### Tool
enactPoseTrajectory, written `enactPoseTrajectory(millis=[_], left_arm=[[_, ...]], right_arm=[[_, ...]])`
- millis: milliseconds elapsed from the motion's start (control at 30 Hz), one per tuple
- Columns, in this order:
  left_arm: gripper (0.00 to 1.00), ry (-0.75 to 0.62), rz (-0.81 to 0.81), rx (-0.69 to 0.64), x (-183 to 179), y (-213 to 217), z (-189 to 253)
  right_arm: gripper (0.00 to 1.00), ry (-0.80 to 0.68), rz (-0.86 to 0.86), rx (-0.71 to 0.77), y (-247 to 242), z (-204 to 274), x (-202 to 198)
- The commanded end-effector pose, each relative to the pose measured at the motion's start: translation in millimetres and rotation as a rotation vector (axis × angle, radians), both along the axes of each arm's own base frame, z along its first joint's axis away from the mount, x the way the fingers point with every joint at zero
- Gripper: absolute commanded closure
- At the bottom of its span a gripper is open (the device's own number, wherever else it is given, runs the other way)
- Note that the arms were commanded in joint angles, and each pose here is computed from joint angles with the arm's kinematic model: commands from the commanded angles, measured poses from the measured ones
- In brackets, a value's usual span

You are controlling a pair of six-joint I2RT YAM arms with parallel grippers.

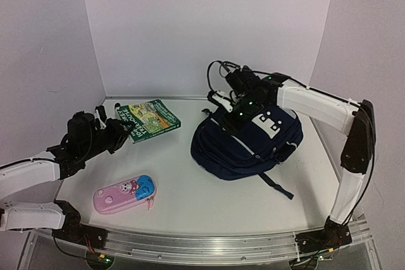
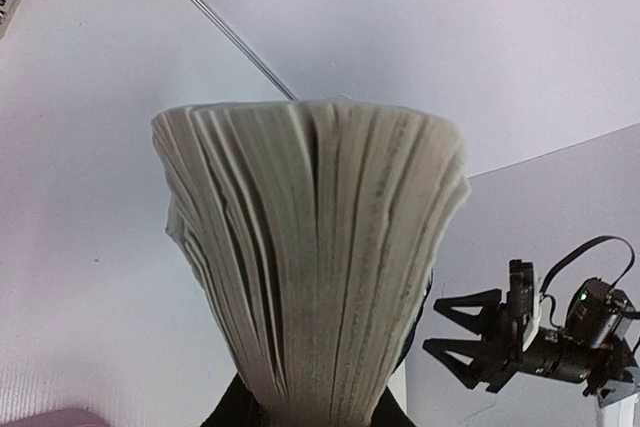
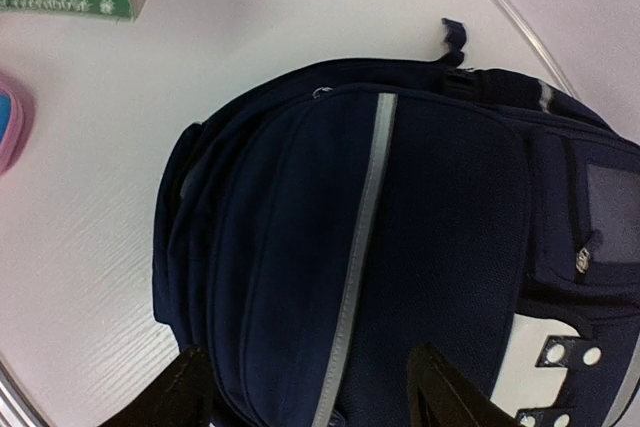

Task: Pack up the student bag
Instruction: Pick up the book from the student bag, then place the book in the student bag.

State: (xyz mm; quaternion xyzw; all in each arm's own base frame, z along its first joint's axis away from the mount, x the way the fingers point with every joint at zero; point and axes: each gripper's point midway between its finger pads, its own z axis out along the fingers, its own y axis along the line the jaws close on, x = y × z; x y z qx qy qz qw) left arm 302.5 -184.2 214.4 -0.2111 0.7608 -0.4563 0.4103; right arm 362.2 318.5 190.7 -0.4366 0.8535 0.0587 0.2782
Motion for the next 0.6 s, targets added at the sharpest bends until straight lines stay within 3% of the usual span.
enactPoseTrajectory(millis=[0, 200, 567], left_arm=[[1.0, -0.147, 0.086, -0.081, 2.6, 15.9, 51.3], [1.0, -0.144, 0.11, -0.078, -3.8, 24.4, 50.6], [1.0, -0.141, 0.113, -0.076, -11.9, 29.7, 46.5]], right_arm=[[0.45, -0.053, -0.037, -0.035, 28.0, -14.5, 2.1], [0.53, -0.029, 0.009, -0.101, 50.1, -54.2, -13.5], [0.51, 0.051, 0.016, -0.172, 56.6, -115.1, -22.9]])
